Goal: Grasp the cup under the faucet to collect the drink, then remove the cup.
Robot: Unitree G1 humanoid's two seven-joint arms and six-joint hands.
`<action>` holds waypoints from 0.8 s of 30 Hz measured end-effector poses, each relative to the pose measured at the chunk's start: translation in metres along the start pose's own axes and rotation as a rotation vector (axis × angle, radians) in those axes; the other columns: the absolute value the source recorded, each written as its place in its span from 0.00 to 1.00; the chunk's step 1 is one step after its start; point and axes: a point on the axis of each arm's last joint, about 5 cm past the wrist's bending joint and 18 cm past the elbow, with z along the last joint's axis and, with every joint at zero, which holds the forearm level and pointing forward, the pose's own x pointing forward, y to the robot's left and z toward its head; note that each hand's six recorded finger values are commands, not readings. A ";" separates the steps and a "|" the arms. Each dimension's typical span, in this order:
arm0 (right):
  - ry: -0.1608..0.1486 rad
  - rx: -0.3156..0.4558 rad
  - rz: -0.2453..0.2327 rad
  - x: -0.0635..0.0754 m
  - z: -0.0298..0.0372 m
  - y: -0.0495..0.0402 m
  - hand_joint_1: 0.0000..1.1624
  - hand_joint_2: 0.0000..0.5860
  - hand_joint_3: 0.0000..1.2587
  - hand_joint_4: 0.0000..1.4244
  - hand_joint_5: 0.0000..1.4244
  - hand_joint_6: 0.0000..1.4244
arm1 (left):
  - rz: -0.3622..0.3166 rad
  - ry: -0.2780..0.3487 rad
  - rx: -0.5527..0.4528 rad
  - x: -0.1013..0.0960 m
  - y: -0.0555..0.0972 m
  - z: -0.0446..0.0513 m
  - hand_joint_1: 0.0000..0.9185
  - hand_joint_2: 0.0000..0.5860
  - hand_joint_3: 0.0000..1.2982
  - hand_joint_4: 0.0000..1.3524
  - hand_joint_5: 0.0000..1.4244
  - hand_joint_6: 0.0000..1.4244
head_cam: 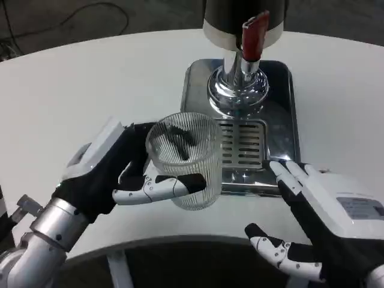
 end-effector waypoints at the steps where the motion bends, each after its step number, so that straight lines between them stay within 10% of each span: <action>1: 0.001 0.000 0.000 0.000 -0.0003 -0.0003 0.28 0.67 0.02 0.00 0.00 0.00 | 0.003 0.008 -0.001 0.001 -0.001 -0.0015 0.50 0.36 0.82 0.91 1.00 1.00; 24: 0.021 0.012 -0.024 -0.011 -0.0054 -0.0082 0.28 0.67 0.02 0.00 0.00 0.00 | -0.008 0.063 0.136 0.068 -0.002 -0.0211 0.50 0.36 0.82 0.91 1.00 1.00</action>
